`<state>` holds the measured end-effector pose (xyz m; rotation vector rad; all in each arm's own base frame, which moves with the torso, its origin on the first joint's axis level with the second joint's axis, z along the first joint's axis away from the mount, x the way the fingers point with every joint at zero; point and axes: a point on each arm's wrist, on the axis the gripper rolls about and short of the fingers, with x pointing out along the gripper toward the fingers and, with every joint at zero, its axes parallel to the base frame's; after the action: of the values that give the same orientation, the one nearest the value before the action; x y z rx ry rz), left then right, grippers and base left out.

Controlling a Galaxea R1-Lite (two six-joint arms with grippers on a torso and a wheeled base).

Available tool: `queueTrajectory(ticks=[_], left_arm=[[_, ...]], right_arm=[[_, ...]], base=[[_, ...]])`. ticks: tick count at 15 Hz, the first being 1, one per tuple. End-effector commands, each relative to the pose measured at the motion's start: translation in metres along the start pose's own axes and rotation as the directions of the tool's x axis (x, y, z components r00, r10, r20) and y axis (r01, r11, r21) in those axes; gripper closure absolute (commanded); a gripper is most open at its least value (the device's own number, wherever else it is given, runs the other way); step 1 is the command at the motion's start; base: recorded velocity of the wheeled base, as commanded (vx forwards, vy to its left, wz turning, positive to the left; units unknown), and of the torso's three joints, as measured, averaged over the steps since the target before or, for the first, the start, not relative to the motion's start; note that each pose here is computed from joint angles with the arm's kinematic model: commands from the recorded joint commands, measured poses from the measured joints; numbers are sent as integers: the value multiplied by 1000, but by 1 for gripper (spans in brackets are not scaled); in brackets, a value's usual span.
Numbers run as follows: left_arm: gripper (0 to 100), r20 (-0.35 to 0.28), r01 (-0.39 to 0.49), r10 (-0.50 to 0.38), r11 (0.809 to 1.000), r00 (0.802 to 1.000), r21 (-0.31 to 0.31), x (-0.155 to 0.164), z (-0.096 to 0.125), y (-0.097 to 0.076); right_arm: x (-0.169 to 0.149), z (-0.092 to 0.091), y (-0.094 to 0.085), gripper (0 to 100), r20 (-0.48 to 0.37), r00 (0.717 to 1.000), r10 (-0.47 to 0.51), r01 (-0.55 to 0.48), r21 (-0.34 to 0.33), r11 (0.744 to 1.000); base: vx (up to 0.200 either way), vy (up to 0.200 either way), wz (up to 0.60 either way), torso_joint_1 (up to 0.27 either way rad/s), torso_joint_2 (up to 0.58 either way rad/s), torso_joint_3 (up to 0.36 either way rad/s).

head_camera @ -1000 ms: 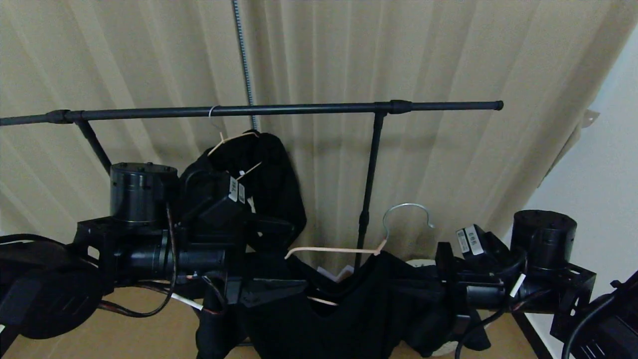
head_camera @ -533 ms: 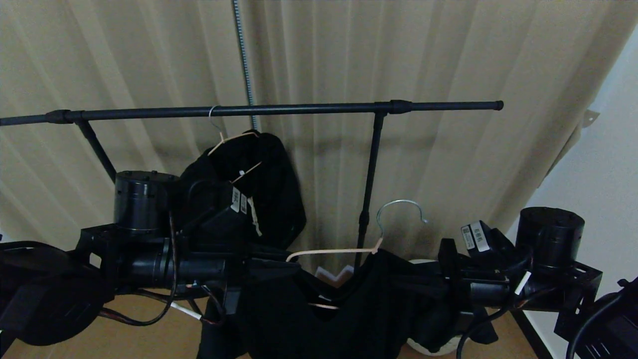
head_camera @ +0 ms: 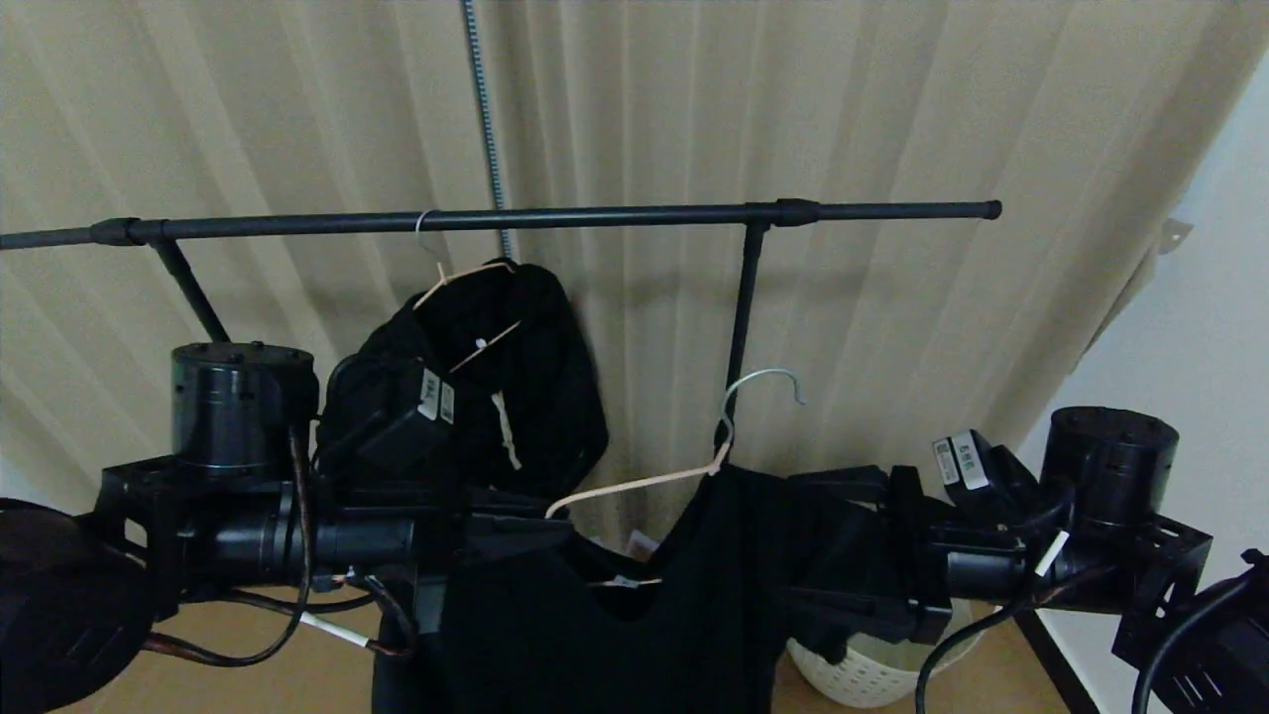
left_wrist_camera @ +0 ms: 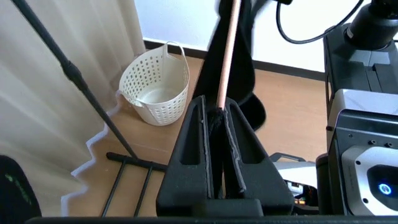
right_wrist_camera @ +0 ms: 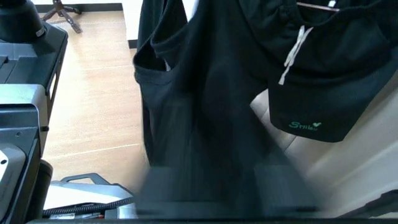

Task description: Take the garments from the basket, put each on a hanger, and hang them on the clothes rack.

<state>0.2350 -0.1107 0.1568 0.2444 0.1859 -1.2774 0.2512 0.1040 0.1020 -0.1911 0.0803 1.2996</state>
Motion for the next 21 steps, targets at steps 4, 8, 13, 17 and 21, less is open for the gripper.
queueTrajectory(ticks=[4, 8, 13, 17, 21], left_arm=[[100, 35, -48, 48, 999, 998, -10, -41, -4, -14], [100, 63, -60, 61, 998, 996, -24, -64, -13, -22], [100, 110, -114, 112, 993, 988, 11, -74, -13, -20], [100, 110, -113, 111, 994, 988, 10, -75, -13, -21], [100, 112, -106, 104, 994, 988, 11, -74, -13, -23]], right_arm=[[-17, 3, -18, 0, 11, 996, -91, 91, -17, 996], [-17, -7, -28, 0, -4, 994, -107, 107, 6, 994], [-12, -21, -34, 0, -30, 994, -105, 106, 42, 993], [-6, -40, -47, 0, -56, 993, -107, 111, 83, 990], [-6, -58, -65, 0, -72, 988, -133, 141, 112, 984]], base=[[0, 0, 0, 0, 0, 0], [0, 0, 0, 0, 0, 0], [0, 0, 0, 0, 0, 0], [0, 0, 0, 0, 0, 0], [0, 0, 0, 0, 0, 0]])
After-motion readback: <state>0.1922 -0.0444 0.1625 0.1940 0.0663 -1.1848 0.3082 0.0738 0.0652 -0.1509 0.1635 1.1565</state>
